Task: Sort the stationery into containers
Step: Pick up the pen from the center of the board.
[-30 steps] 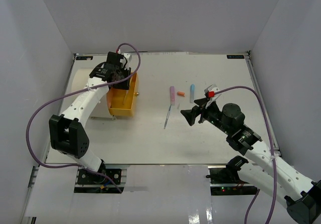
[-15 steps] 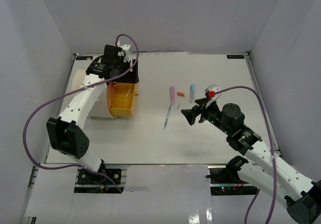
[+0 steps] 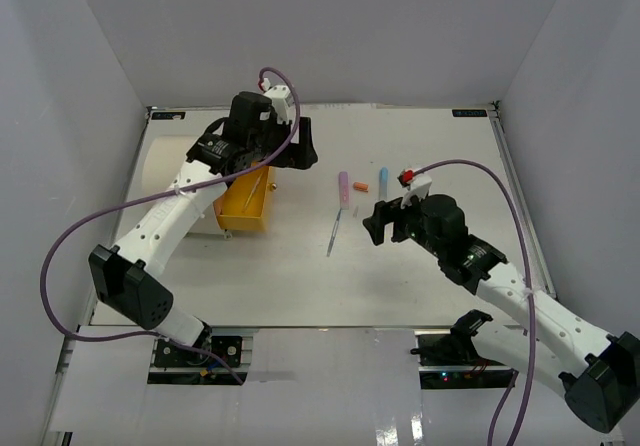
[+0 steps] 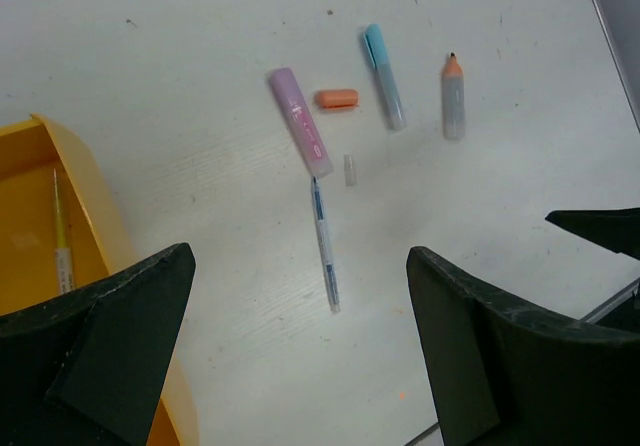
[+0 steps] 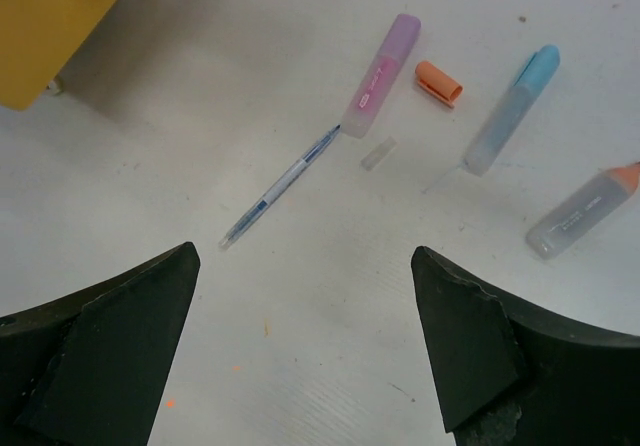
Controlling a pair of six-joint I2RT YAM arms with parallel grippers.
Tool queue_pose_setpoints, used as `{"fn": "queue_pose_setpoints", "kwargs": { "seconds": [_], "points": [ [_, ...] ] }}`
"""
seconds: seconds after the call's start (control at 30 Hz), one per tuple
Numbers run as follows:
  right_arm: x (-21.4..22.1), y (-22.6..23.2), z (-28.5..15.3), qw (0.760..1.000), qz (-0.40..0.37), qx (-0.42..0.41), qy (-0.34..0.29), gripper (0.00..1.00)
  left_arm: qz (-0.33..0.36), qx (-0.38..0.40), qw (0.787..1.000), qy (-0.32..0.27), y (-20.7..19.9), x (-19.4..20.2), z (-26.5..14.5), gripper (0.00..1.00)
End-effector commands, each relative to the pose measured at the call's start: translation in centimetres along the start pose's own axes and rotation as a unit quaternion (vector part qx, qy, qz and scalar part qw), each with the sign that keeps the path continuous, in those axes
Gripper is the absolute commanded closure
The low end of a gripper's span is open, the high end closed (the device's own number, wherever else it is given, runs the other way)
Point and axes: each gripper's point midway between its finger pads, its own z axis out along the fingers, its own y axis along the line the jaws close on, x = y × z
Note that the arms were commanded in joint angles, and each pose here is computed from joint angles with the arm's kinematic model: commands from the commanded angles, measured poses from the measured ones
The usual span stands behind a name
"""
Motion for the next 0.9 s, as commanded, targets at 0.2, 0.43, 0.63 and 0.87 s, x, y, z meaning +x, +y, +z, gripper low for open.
{"fn": "queue_pose_setpoints", "kwargs": {
  "seconds": [0.2, 0.43, 0.63, 0.87],
  "points": [
    [4.5, 0.7, 4.7, 0.988, 0.055, 0.046, 0.138, 0.02, 0.040, 0.032, 0.983, -0.176, -0.7, -4.0, -4.4, 0.02],
    [5.6, 2.8, 8.7, 0.979, 0.066, 0.064, 0.180, 0.09, 0.087, 0.026, 0.971, -0.222, 0.5, -1.9, -4.4, 0.02],
    [7.5, 3.4, 12.0, 0.967, 0.069, 0.097, 0.227, 0.25, 0.105, 0.009, 0.961, -0.256, 1.5, -0.9, -5.4, 0.02],
    [9.5, 2.6, 14.3, 0.952, 0.066, 0.143, 0.263, 0.45, 0.097, -0.032, 0.957, -0.272, 3.1, -0.8, -5.8, 0.02]
  ]
}}
